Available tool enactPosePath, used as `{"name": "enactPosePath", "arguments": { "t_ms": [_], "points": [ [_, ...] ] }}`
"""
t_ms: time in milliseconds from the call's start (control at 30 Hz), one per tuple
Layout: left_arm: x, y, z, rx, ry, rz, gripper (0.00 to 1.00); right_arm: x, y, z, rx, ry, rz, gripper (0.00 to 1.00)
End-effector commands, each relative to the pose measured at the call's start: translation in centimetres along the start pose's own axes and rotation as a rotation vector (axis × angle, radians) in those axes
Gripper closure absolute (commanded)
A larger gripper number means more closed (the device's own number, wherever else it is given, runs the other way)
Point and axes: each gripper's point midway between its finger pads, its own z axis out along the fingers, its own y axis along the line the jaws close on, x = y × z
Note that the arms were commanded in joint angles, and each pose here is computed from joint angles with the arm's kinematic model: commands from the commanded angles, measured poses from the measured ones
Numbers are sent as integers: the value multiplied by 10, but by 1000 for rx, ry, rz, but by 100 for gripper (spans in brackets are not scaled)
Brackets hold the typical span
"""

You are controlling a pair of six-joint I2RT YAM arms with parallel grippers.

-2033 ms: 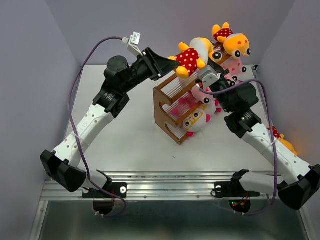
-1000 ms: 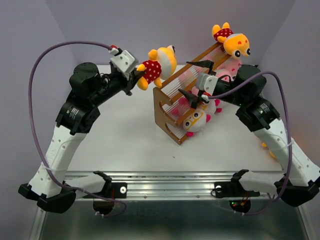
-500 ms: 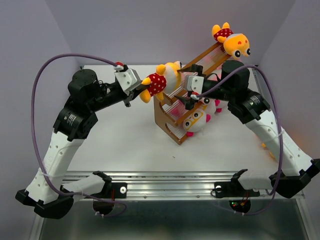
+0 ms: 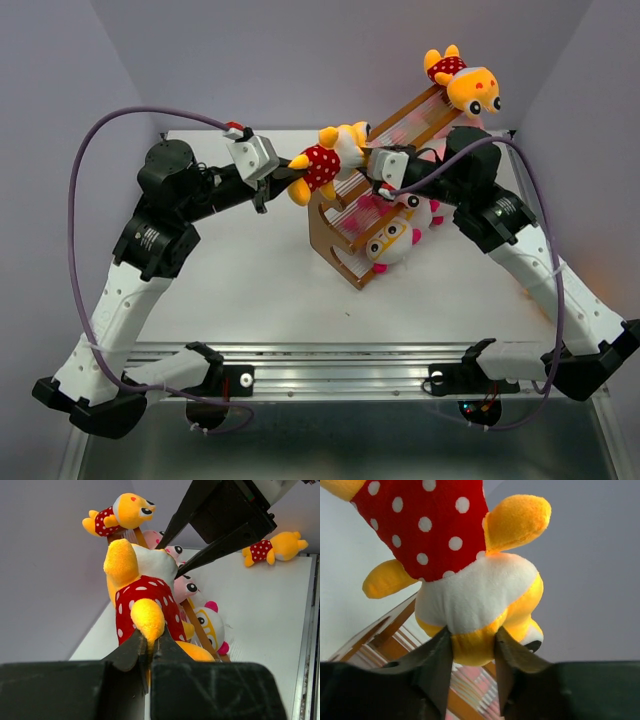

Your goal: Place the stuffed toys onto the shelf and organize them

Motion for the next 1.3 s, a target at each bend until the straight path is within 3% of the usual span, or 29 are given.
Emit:
{"name": "enactPosePath", "arguments": {
  "t_ms": [0, 100, 133, 167, 200, 233, 400, 467, 567, 667, 767, 800, 833, 900, 933, 1267],
  "points": [
    [-40, -6, -6, 20, -142, 48, 100, -19, -9, -5, 27, -47, -33, 74],
    [-42, -2, -7, -11, -163, 33, 100, -26, -14, -7, 40, -50, 20, 94],
    [-39, 3, -6, -45, -158, 19, 100, -25, -17, -7, 49, -45, 48, 96],
    [-41, 22, -11, -160, -160, 2, 95, -25, -27, -9, 103, -19, 129, 99],
    [-41, 33, -15, -231, -160, -19, 79, -22, -37, -11, 152, 5, 169, 99],
    [-43, 42, -19, -289, -164, -52, 48, -15, -44, -8, 189, 37, 209, 99],
    [-64, 79, -53, -565, -223, -92, 9, 7, -96, -32, 488, 169, 371, 99],
    [-71, 85, -63, -614, -250, -98, 9, 6, -121, -45, 619, 193, 419, 99],
    [-72, 88, -79, -683, -268, -117, 9, 40, -147, -62, 770, 320, 467, 99],
    [-62, 83, -82, -682, -259, -130, 9, 55, -152, -71, 785, 397, 529, 99],
    [-54, 77, -90, -694, -261, -154, 9, 101, -148, -82, 787, 546, 610, 99],
    [-55, 76, -99, -721, -272, -163, 9, 97, -158, -88, 801, 531, 630, 99],
    [-47, 75, -99, -726, -257, -169, 8, 127, -148, -92, 776, 632, 666, 99],
    [-46, 71, -109, -742, -268, -178, 8, 127, -155, -99, 777, 646, 685, 99],
    [-38, 69, -108, -742, -258, -190, 8, 143, -144, -99, 745, 713, 707, 99],
    [-21, 61, -115, -752, -254, -236, 8, 164, -119, -97, 663, 828, 749, 99]
  ]
}}
